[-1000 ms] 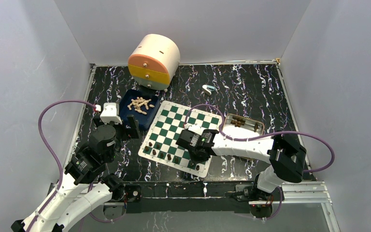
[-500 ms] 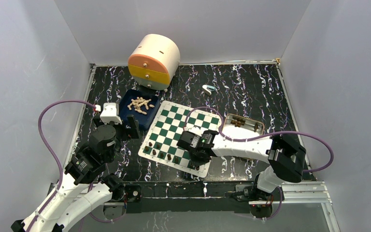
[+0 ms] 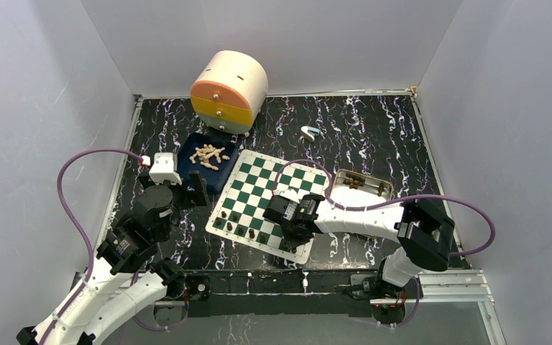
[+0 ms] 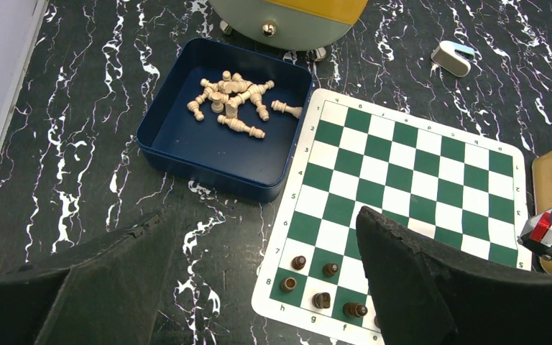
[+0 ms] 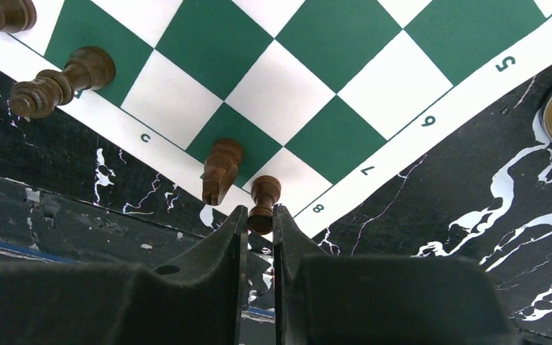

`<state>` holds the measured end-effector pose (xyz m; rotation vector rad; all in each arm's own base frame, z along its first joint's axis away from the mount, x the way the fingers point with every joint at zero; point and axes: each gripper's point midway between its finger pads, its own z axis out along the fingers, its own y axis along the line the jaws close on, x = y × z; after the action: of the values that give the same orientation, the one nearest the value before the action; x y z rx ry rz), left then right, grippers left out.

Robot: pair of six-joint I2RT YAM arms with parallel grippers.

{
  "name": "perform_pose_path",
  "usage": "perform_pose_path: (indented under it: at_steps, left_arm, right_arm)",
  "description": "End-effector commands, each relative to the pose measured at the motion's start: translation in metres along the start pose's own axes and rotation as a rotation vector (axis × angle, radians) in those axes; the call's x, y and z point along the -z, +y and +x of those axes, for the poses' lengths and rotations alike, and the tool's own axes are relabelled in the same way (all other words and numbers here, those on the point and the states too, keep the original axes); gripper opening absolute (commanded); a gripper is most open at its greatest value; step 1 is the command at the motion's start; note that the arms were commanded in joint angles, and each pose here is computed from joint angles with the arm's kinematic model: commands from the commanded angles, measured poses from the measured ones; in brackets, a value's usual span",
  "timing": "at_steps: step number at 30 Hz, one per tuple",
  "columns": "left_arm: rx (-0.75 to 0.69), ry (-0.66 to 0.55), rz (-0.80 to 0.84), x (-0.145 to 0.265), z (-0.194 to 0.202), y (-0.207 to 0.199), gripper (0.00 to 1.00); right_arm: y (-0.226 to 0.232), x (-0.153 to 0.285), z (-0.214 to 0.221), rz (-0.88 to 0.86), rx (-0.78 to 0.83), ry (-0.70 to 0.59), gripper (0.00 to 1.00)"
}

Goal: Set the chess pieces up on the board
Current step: Adjust the chess piece on the chessboard.

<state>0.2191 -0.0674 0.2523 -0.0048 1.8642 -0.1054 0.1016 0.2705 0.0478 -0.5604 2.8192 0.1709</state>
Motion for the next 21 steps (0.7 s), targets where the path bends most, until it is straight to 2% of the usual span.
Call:
perform_pose_path:
  at_steps: [1,21]
  left_arm:
    - [0.007,-0.009,-0.027,-0.001,-0.001,0.004,0.92]
    - [0.009,-0.008,-0.025,-0.001,-0.001,0.003,0.92]
  right_arm:
    - [-0.008,0.000,0.003,0.039,-0.001,0.009,0.20]
    - [-0.017,0.010,0.001,0.079,-0.017,-0.007,0.16]
